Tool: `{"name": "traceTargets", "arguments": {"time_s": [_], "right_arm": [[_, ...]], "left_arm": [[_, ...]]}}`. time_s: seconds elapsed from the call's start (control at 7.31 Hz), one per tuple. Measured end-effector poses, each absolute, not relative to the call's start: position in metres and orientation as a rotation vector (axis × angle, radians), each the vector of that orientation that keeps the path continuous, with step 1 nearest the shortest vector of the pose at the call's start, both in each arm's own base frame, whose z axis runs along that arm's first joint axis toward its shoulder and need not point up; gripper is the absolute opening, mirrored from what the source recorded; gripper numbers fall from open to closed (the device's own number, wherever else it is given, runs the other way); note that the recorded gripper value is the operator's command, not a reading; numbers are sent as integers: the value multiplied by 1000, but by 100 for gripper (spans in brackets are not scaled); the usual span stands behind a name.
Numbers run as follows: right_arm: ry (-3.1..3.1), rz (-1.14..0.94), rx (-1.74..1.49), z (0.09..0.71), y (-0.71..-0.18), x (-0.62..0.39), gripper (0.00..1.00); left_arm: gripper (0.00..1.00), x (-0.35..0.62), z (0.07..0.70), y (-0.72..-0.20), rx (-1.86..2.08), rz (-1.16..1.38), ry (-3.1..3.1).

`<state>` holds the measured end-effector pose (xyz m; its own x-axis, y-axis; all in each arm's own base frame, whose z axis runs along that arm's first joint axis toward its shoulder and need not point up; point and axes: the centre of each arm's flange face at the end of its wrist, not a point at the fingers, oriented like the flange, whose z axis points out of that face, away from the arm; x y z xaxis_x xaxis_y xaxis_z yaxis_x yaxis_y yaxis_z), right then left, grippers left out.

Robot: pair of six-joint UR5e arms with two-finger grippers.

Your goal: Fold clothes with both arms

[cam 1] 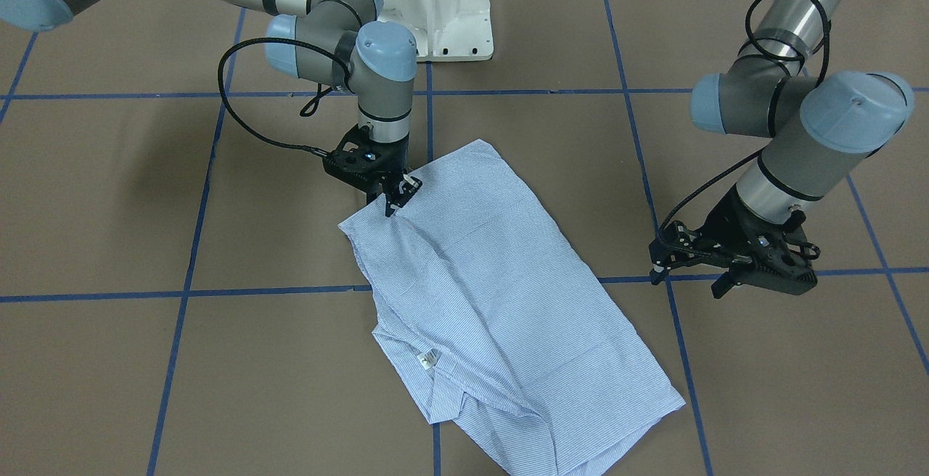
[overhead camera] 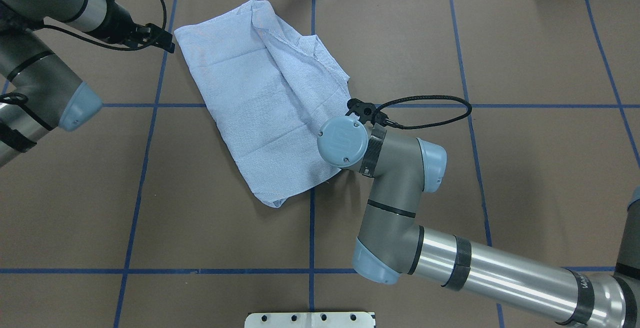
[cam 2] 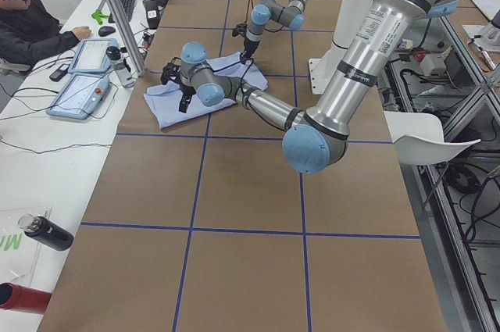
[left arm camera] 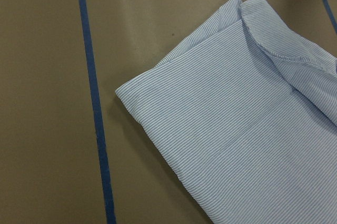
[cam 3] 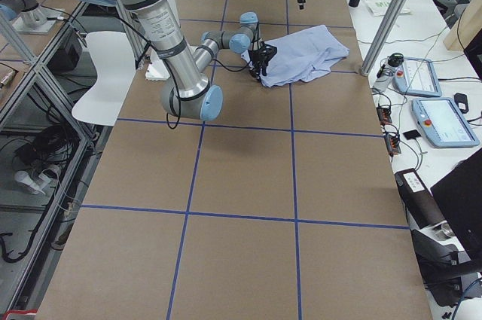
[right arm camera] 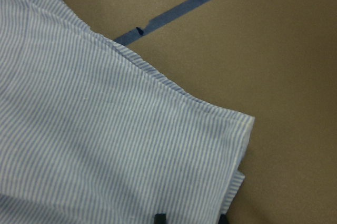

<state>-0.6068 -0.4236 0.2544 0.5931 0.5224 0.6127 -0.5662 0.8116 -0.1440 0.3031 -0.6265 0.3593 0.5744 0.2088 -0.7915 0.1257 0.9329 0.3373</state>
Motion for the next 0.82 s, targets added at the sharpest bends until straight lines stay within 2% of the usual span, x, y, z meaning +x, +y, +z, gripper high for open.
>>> {"name": "traceTargets", "arguments": {"time_s": [0.14, 0.27, 0.82], "right_arm": [[-689, 635, 69, 254, -424, -607, 3], [-691, 645, 66, 253, -424, -608, 0], [-704, 690, 52, 244, -426, -609, 0]], "left_arm": [[100, 303, 359, -627, 380, 50, 964], [100, 303, 359, -626, 379, 50, 964], [100, 303, 359, -626, 379, 50, 964]]}}
